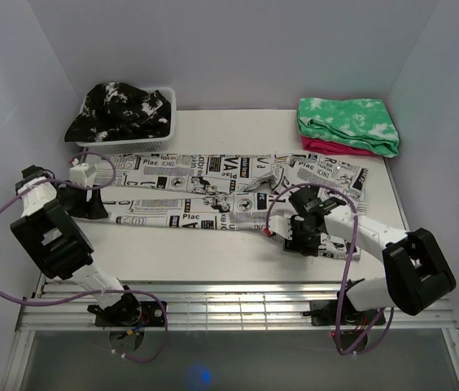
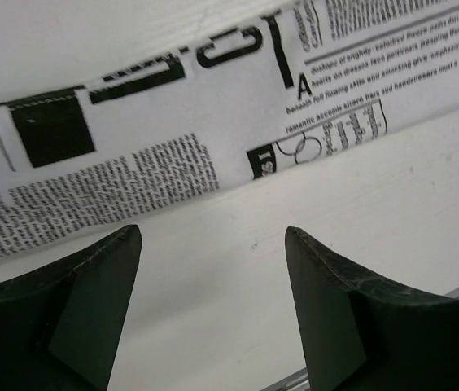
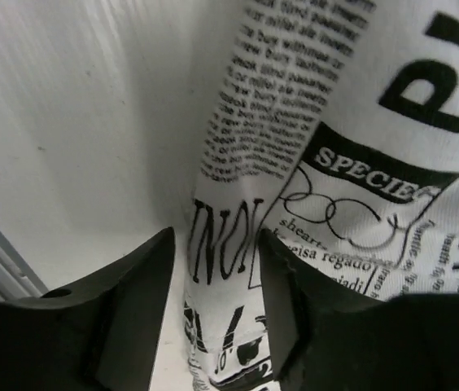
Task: Fold and stack the trousers
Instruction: Flatten the trousers out
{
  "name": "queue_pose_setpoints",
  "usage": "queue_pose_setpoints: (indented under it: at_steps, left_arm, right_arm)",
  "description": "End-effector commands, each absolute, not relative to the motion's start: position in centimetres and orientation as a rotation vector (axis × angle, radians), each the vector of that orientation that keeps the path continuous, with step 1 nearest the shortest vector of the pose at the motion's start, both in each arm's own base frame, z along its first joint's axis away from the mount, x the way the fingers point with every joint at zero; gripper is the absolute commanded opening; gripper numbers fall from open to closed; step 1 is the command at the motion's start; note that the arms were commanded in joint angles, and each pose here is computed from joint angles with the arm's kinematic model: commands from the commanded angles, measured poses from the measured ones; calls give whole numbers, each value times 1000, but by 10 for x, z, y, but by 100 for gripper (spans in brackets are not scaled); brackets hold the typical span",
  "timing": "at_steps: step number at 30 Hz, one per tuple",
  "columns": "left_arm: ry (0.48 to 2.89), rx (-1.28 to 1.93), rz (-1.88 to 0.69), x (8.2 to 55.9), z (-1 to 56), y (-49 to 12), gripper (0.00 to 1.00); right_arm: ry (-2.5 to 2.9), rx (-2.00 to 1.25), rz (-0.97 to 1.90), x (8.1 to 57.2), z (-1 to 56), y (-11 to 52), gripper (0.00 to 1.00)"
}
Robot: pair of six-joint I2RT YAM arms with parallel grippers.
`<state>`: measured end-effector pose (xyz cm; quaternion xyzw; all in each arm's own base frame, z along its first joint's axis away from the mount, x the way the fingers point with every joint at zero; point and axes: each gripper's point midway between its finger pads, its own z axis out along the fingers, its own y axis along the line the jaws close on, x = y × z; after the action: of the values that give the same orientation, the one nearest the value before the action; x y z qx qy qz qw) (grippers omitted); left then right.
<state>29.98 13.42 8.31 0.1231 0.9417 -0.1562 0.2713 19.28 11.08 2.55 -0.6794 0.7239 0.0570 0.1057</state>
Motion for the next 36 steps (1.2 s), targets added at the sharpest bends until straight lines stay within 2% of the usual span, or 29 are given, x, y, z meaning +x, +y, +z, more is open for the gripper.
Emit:
queue_pose_setpoints:
  at_steps: [1, 2, 3, 5, 12, 16, 17, 18, 22, 24, 25, 26, 27, 29, 30, 31, 33, 36]
  left_arm:
    - [2392, 680, -381, 288, 95, 116, 82]
    - [2327, 878, -348, 284, 91, 115, 82]
    - [2291, 977, -344, 275, 85, 109, 82]
    - [2167, 1240, -246, 274, 76, 112, 81]
    - [2005, 1562, -109, 287, 43, 113, 79]
    - [1982, 1590, -65, 304, 30, 115, 68]
    - [1980, 1600, -49, 307, 29, 117, 63]
    - [1989, 1612, -61, 307, 25, 116, 50]
    - [2009, 1626, -54, 311, 33, 123, 23]
    - [2029, 1622, -66, 313, 44, 127, 14]
    - [2033, 1624, -85, 313, 45, 128, 3]
    - [2042, 1629, -125, 308, 48, 126, 0]
    - [2029, 1626, -101, 318, 61, 131, 0]
    - [2064, 1602, -220, 312, 65, 126, 0]
    - [2038, 1591, -196, 329, 86, 131, 0]
    - [2084, 1566, -346, 320, 80, 123, 0]
    - [2120, 1553, -376, 339, 96, 124, 0]
    - [2225, 1467, -532, 355, 79, 105, 0]
  right_arm:
    - [2093, -1967, 22, 214, 24, 96, 48]
    - [2089, -1962, 17, 216, 26, 93, 26]
    - [2067, -1952, 4, 220, 32, 92, 18]
    - [2070, -1925, 7, 225, 41, 86, 9]
    - [2017, -1894, 70, 239, 85, 81, 8]
    - [1957, -1980, 91, 235, 93, 61, 8]
    - [1942, -1998, 89, 233, 94, 57, 8]
    - [1927, -2007, 78, 233, 96, 52, 8]
    - [1907, -2039, 94, 232, 99, 32, 8]
    - [1922, -2064, 129, 229, 96, 26, 8]
    - [1948, -2048, 126, 230, 95, 18, 8]
    - [1955, -2051, 131, 230, 94, 13, 8]
    - [1933, -2081, 132, 232, 92, 11, 8]
    - [1980, -2058, 117, 237, 87, -6, 8]
    - [1982, -2052, 111, 240, 87, -8, 8]
    - [1993, -2037, 94, 246, 88, -13, 8]
    - [2003, -2026, 100, 256, 83, -14, 8]
    - [2012, -1979, 122, 276, 81, -9, 8]
